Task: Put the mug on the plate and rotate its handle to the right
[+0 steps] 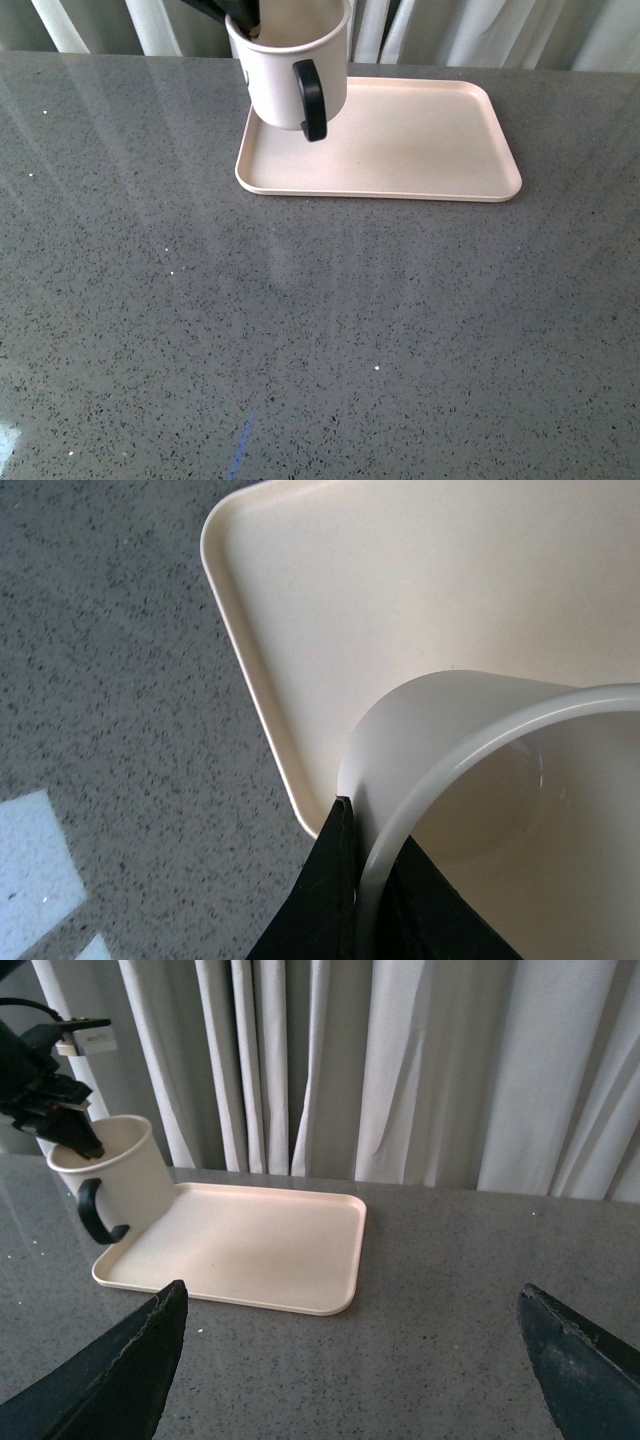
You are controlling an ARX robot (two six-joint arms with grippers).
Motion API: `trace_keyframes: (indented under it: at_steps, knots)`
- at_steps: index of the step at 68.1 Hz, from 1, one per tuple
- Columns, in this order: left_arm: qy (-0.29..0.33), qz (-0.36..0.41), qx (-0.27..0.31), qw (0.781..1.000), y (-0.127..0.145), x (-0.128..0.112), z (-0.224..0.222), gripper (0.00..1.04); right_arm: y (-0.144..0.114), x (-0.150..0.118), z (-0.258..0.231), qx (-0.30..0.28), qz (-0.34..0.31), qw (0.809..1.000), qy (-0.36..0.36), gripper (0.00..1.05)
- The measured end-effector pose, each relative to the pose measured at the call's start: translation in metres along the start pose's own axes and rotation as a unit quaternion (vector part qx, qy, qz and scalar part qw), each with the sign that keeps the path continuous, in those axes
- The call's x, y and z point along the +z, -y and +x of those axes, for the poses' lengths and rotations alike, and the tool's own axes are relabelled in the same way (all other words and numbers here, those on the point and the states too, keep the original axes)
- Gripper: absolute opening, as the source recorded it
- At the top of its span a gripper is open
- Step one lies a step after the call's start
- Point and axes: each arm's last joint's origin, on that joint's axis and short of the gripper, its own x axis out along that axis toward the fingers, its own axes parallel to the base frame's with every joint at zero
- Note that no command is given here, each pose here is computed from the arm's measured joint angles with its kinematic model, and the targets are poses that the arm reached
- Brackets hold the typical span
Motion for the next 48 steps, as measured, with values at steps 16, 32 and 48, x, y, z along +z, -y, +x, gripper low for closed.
trace_keyframes:
  at_steps: [16, 32, 48]
  knots:
    - [-0.002, 0.008, -0.008, 1.0, 0.011, 0.018, 0.023, 0.02, 0.0, 0.0, 0.0, 0.0, 0.0, 1.0, 0.0, 0.96]
    - [-0.027, 0.006, -0.004, 1.0, 0.011, 0.019, 0.056, 0.02, 0.0, 0.0, 0.0, 0.0, 0.0, 1.0, 0.0, 0.96]
    - [-0.037, -0.01, 0.001, 0.999, 0.011, 0.021, 0.075, 0.02, 0.0, 0.0, 0.0, 0.0, 0.0, 1.0, 0.0, 0.96]
